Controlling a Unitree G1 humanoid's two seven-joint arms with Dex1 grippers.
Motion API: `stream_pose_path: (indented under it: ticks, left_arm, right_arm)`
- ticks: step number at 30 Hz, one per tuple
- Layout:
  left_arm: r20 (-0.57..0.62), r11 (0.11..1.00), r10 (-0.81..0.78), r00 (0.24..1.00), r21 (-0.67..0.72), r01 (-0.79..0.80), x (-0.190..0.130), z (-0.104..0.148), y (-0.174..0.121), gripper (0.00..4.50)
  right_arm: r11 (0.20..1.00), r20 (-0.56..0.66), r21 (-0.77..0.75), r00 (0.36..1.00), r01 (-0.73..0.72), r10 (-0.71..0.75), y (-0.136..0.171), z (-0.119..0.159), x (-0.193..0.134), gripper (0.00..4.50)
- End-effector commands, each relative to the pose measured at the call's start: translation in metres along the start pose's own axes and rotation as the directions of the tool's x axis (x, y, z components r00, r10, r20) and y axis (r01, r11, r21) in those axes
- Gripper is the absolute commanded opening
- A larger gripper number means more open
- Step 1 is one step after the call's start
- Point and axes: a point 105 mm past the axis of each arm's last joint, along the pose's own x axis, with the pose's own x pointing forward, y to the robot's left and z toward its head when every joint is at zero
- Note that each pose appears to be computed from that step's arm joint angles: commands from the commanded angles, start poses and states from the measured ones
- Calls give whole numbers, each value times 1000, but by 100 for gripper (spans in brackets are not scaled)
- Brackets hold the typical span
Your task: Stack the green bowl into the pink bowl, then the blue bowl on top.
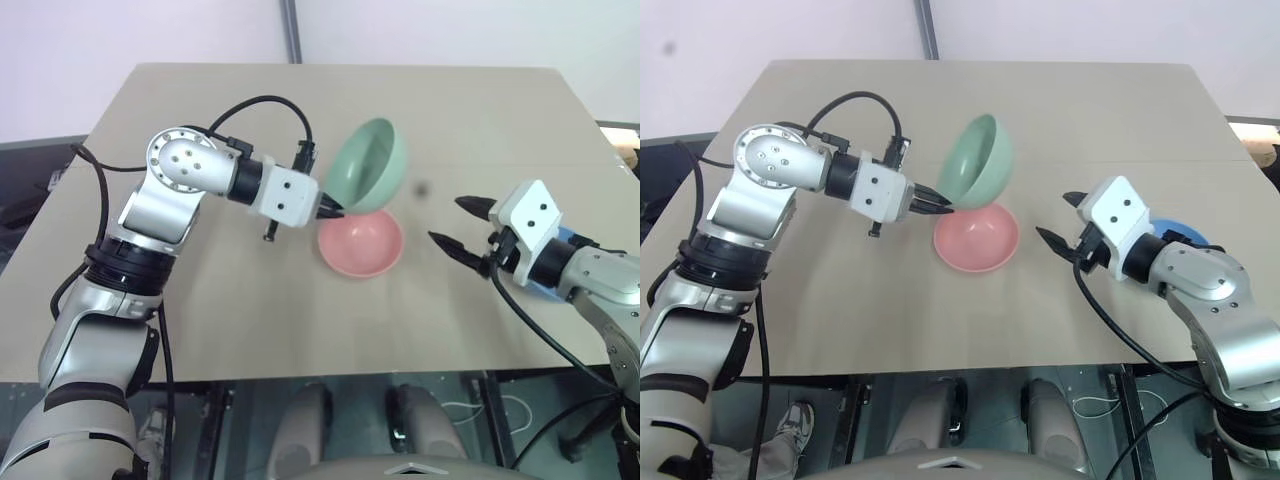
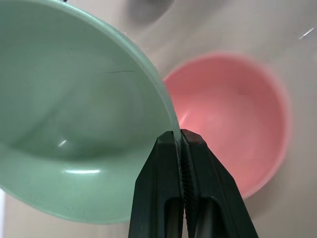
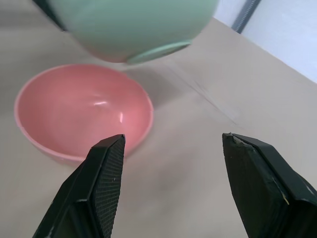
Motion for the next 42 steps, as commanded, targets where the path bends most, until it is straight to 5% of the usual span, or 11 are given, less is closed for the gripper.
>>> stream_pose_path:
  ticks: [1, 8, 12, 17, 18, 19, 22, 30, 33, 38, 42]
  left_arm:
    - [15, 995, -73, 997, 74, 72, 2, 7, -12, 128]
    - [22, 999, -25, 999, 40, 24, -4, 3, -6, 404]
    - [30, 968, 119, 992, -227, -109, -33, -1, 14, 404]
    - [61, 788, 359, 931, -555, -267, -64, -14, 17, 404]
    - [53, 733, 359, 932, -634, -246, -67, -18, 9, 404]
    - [53, 712, 352, 934, -664, -231, -69, -18, -1, 450]
    - [-51, 618, 516, 855, -669, -413, -73, -31, -4, 450]
    - [172, 604, 559, 811, -755, -256, -53, -11, -44, 450]
    - [229, 624, 513, 827, -762, -176, -52, -8, -58, 450]
    - [274, 649, 459, 845, -753, -109, -58, -7, -67, 450]
    - [283, 651, 448, 848, -754, -92, -67, -12, -74, 450]
  right_arm:
    - [997, 25, -46, 998, 59, -58, -7, 8, -12, 344]
    - [992, -36, -41, 993, 115, -117, -8, -9, -26, 344]
    - [981, -169, -41, 967, 187, -191, -21, -35, -38, 344]
    - [975, -301, 38, 933, 219, -198, -31, -63, -54, 344]
    - [980, -324, 48, 931, 194, -168, -28, -67, -57, 396]
    - [981, -337, 51, 928, 187, -159, -27, -70, -60, 433]
    - [965, -380, 8, 894, 262, -239, -40, -79, -65, 443]
    - [959, -502, 62, 839, 277, -210, -39, -117, -59, 443]
    - [955, -531, 66, 821, 289, -212, -44, -129, -59, 358]
    - [960, -558, 66, 807, 274, -192, -44, -141, -61, 130]
    - [967, -478, 19, 852, 253, -214, -50, -121, -53, 2]
